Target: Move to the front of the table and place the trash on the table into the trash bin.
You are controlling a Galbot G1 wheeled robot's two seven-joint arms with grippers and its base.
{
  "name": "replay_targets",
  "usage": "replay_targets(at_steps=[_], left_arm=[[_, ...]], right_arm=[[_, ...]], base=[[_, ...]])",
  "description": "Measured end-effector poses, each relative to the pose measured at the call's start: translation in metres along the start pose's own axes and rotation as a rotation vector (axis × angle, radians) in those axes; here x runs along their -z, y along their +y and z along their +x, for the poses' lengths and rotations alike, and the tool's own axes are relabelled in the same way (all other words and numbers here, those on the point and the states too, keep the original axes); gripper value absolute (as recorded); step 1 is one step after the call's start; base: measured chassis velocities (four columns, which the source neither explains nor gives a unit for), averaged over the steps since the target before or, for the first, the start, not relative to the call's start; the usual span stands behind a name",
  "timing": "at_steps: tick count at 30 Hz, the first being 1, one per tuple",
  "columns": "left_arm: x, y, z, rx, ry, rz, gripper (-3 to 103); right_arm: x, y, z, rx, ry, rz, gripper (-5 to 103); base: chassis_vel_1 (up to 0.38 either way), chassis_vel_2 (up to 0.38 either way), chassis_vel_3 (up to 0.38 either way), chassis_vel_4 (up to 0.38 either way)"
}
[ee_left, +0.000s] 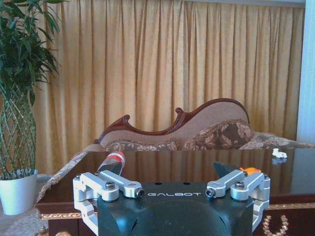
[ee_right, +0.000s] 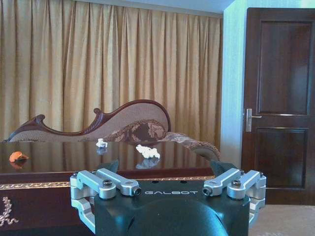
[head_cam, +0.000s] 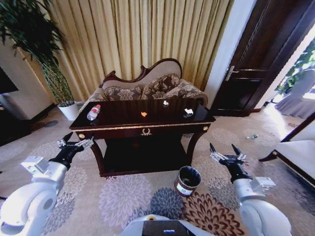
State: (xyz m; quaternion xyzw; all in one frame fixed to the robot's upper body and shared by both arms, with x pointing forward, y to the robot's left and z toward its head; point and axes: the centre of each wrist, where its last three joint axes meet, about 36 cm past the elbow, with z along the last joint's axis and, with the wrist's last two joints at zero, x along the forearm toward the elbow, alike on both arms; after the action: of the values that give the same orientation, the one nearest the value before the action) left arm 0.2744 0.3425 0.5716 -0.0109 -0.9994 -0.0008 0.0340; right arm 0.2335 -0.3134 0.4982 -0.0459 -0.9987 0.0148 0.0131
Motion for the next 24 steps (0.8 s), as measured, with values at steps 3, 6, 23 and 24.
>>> replay_targets(at_steps=[3, 6, 23, 24], left_arm=[[-0.0003, 0.0001, 0.0007, 0.002, 0.002, 0.001, 100], [-0.0007, -0.0001, 0.0011, 0.002, 0.003, 0.0, 100], [-0.0012, 0.0, 0.0009, 0.002, 0.005, 0.0, 100], [-0.0016, 0.0003, 0.0007, 0.003, 0.006, 0.0, 100]], right_arm=[[0.0, 0.0002, 0.0, 0.001, 0.0, 0.0, 100], [0.0, 0.0007, 0.0001, 0.002, 0.0, -0.001, 100], [-0.0007, 0.0039, -0.0013, 0.01, -0.001, -0.003, 100], [-0.001, 0.0039, -0.0013, 0.01, 0.0, -0.003, 100]], base=[[-0.125, 0.143, 0.131, -0.129], [-0.147, 0.125, 0.136, -0.139], [-0.139, 0.135, 0.145, -0.144], [-0.134, 0.138, 0.139, -0.137]])
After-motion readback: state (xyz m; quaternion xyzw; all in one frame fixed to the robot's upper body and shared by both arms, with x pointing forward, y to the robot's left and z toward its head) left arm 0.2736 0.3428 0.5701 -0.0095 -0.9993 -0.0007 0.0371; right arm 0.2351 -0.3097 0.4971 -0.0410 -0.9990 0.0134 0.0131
